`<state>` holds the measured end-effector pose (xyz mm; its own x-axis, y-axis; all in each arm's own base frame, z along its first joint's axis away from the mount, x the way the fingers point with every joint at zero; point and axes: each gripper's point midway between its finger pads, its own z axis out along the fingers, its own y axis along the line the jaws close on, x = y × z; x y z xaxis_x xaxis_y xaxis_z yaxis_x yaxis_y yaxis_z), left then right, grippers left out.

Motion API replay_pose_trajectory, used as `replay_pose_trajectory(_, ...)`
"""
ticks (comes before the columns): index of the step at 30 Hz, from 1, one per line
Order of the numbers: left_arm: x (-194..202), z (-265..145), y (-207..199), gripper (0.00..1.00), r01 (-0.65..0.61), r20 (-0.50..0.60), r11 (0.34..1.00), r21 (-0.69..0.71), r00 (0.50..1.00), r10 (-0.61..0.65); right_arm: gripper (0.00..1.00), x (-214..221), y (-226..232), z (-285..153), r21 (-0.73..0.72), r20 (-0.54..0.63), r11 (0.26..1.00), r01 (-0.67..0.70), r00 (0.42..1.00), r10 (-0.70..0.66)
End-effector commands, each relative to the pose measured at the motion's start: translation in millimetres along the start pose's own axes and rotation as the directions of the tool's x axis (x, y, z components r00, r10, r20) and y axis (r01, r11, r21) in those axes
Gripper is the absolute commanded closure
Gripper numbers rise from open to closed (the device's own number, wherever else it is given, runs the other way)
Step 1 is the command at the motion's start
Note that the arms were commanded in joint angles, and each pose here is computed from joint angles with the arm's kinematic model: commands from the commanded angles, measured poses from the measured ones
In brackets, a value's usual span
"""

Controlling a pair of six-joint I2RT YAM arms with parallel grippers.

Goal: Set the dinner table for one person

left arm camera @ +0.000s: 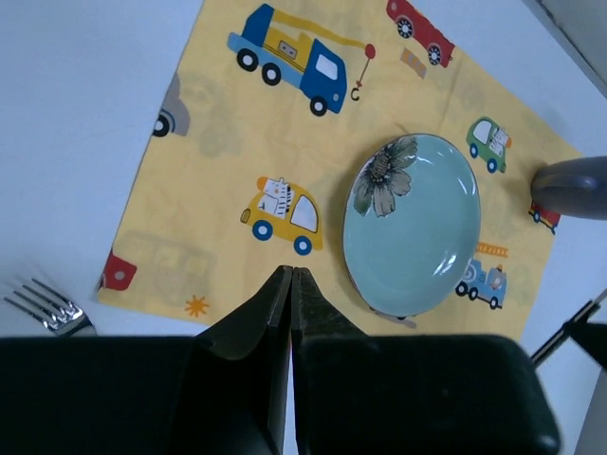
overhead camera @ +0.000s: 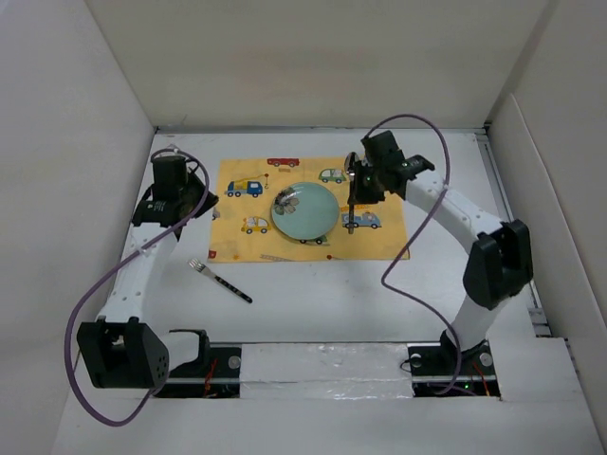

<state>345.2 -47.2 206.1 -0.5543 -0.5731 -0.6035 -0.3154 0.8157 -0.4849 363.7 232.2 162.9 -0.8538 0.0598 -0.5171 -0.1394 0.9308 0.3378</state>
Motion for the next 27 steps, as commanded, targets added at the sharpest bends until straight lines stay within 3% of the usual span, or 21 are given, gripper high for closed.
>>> replay_pose_trajectory(1,10.8,-8.5,24.0,1.0,0.047,0.009,0.994,-0.097,0.999,-0.046,1.0,-33.4,-23.2,37.8,0.061,0.02,0.998,-0.035,0.999,0.034)
replay_pose_trajectory(5,32.8,-6.1,48.0,1.0,0.09,-0.03,0.977,-0.192,0.995,-0.098,1.0,-50.5,-38.8,66.7,0.096,0.003,0.995,-0.04,0.999,0.04)
replay_pose_trajectory(12,71.5,-11.1,68.2,1.0,0.134,-0.134,0.952,-0.274,0.975,-0.176,1.0,-33.6,-45.9,97.4,0.1,-0.073,0.995,-0.031,0.997,0.038)
replay_pose_trajectory(15,98.6,-12.0,75.3,0.78,0.148,-0.221,0.942,-0.3,0.95,-0.22,1.0,-28.1,-48.6,108.2,0.106,-0.1,0.994,-0.033,0.994,0.043)
replay_pose_trajectory(17,113.1,-12.8,81.3,0.72,0.149,-0.263,0.935,-0.322,0.934,-0.24,1.0,-26.4,-51.6,112.8,0.121,-0.115,0.992,-0.031,0.992,0.045)
replay_pose_trajectory(18,120.7,-14.0,84.4,0.65,0.148,-0.287,0.93,-0.336,0.925,-0.251,1.0,-25.2,-53.6,117.0,0.131,-0.127,0.991,-0.031,0.991,0.047)
replay_pose_trajectory(22,146.2,-15.8,92.1,0.55,0.128,-0.359,0.912,-0.389,0.891,-0.278,0.97,-24.9,-58.6,120.5,0.16,-0.128,0.987,-0.035,0.99,0.056)
replay_pose_trajectory(27,163.2,-17.8,97.8,0.53,0.111,-0.405,0.891,-0.44,0.861,-0.308,0.85,-19.8,-64.3,121.7,0.185,-0.137,0.982,-0.037,0.989,0.063)
